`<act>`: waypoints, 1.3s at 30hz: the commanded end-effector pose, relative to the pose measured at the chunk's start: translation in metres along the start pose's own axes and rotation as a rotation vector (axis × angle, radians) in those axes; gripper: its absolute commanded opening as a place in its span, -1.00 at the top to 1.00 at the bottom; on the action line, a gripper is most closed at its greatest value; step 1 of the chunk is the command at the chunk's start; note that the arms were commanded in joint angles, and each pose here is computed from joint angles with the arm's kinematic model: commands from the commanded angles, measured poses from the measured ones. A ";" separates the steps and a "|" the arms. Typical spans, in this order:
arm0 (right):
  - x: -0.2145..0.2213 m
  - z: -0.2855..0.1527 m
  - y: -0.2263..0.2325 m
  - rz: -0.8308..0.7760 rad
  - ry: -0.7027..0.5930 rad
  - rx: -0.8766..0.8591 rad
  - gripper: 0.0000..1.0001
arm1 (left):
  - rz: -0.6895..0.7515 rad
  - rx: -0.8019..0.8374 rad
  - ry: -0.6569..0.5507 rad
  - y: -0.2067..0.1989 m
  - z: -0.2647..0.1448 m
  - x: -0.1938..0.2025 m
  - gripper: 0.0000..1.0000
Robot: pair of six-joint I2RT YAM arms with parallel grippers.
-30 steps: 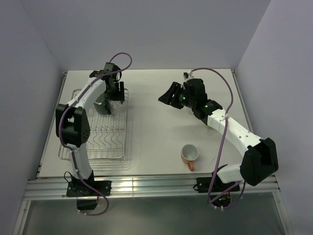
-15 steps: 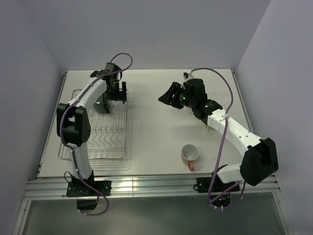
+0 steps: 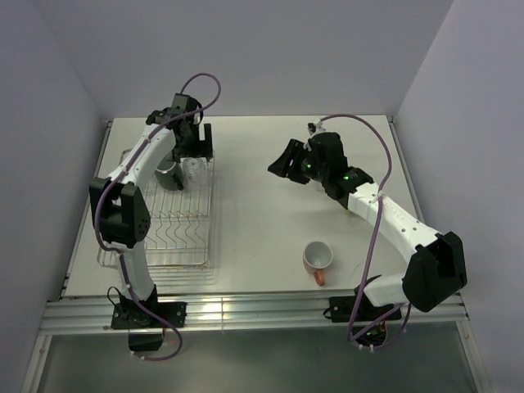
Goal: Load the cups into the dish rack
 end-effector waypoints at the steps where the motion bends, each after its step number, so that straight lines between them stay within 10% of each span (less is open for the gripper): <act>1: -0.014 -0.024 0.019 -0.059 -0.076 -0.016 -0.17 | -0.010 0.023 -0.166 0.001 -0.061 -0.023 -0.98; 20: 0.083 -0.139 -0.024 -0.258 0.098 0.294 -0.16 | -0.034 0.281 -0.522 -0.003 -0.183 0.019 -0.98; 39: 0.131 -0.156 -0.085 -0.225 0.267 0.427 -0.13 | -0.027 0.321 -0.564 -0.004 -0.198 0.023 -0.99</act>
Point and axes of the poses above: each gripper's point midway between its finger pads, its own z axis out along the fingers, its own y axis along the line the jaws close on, x = y × z, the point moved 8 cm from there along -z, back along the fingers, and after that the axes turned 9 degrees about z, right-handed, at the moved point
